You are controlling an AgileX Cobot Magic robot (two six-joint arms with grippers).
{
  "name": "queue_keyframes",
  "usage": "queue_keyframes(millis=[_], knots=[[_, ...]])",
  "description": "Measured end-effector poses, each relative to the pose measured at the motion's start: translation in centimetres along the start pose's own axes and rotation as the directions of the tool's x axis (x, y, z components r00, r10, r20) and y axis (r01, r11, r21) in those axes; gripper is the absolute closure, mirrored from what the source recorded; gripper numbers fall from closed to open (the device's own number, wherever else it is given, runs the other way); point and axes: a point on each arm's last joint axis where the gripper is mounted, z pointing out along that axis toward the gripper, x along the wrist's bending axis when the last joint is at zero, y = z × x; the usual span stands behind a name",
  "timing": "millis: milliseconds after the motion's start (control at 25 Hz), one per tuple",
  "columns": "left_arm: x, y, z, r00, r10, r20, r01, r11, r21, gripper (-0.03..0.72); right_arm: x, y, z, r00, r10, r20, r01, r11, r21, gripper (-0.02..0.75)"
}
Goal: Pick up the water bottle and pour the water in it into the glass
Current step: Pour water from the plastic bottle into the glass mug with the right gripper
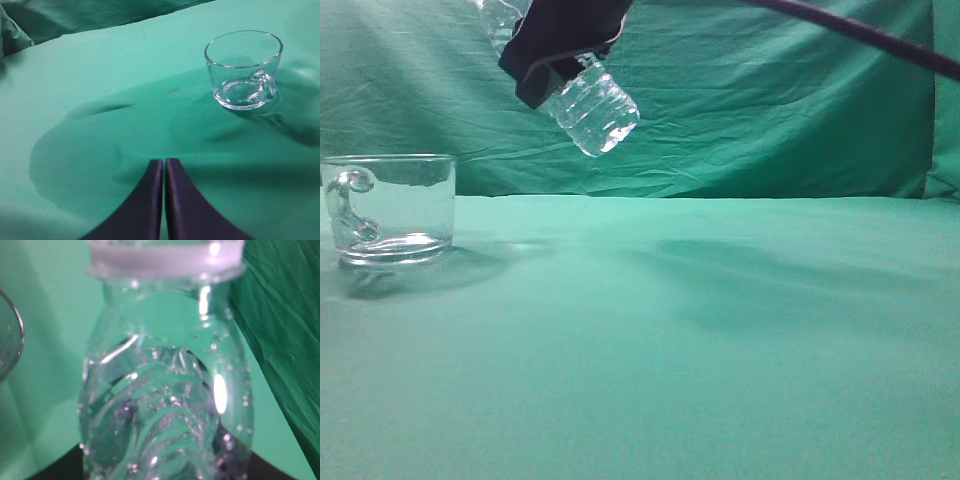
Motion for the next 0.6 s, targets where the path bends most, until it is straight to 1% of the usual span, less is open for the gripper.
queue_keyframes(millis=[160, 360, 600], knots=[[0.0, 0.0, 0.0, 1.000, 0.000, 0.000, 0.000, 1.000, 0.000, 0.688, 0.1, 0.6, 2.4, 0.998, -0.061, 0.020, 0.061, 0.998, -0.017, 0.423], [0.0, 0.0, 0.0, 1.000, 0.000, 0.000, 0.000, 1.000, 0.000, 0.688, 0.8, 0.7, 4.4, 0.980, -0.194, 0.033, 0.195, 0.980, -0.036, 0.423], [0.0, 0.0, 0.0, 1.000, 0.000, 0.000, 0.000, 1.000, 0.000, 0.688, 1.7, 0.9, 5.2, 0.926, -0.375, 0.048, 0.377, 0.923, -0.077, 0.423]])
